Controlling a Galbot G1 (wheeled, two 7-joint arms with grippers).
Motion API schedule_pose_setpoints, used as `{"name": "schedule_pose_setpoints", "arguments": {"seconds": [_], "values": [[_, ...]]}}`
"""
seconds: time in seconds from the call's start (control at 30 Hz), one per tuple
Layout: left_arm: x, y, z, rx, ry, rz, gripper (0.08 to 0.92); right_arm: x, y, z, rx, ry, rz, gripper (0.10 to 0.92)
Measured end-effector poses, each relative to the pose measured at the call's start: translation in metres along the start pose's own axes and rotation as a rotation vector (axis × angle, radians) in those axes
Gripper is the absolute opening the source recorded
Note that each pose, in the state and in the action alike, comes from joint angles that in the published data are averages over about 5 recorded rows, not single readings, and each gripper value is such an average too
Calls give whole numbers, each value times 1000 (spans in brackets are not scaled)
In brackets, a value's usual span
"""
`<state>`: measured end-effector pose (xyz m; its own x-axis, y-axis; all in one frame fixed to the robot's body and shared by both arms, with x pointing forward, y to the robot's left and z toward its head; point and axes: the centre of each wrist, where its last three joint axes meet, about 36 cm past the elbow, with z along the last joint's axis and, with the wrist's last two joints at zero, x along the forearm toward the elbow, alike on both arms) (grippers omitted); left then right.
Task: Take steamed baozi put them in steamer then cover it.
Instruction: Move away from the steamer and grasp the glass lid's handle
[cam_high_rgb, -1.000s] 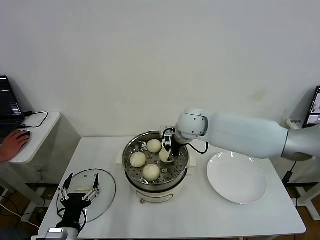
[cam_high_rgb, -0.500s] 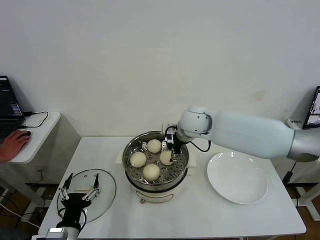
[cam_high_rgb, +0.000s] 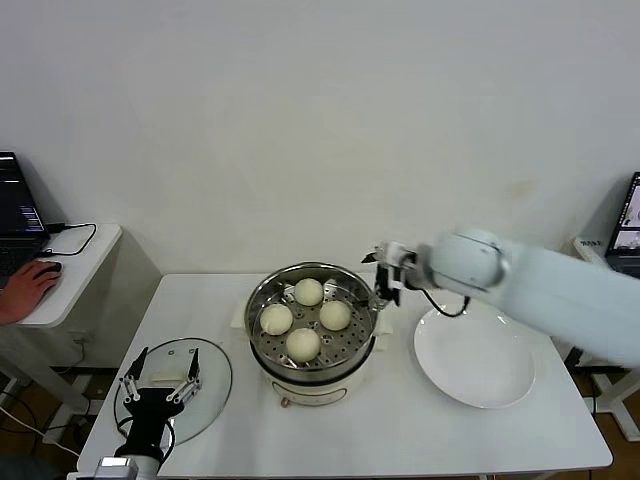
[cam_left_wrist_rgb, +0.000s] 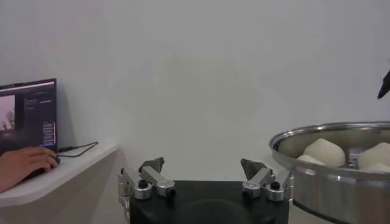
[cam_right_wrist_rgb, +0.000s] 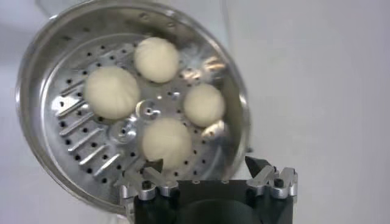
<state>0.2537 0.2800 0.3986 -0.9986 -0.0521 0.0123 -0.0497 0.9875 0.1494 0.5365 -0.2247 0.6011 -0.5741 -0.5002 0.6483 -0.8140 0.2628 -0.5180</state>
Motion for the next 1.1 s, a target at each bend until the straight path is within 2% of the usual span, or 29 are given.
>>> {"name": "schedule_pose_setpoints", "arguments": {"seconds": [0.2,0.4,0.57,0.67,0.8,0.93,1.1], "values": [[3,-3,5,0,6,-2,823,9,28,45,-112,-225,192,823],[6,-8,12,1,24,-14,823,-1,60,75,-222,-468,364,823],[5,-11,19,-18,33,-31,823,-6,99,114,-366,-591,515,823],[4,-11,25,-56,29,-44,823,-2,131,144,-465,-598,604,823],[0,-5,35,-164,13,-53,823,13,180,182,-590,-541,714,823],[-2,8,47,-337,1,-42,823,34,222,212,-680,-452,820,823],[0,31,60,-604,-15,-11,823,54,254,232,-732,-370,931,823]]}}
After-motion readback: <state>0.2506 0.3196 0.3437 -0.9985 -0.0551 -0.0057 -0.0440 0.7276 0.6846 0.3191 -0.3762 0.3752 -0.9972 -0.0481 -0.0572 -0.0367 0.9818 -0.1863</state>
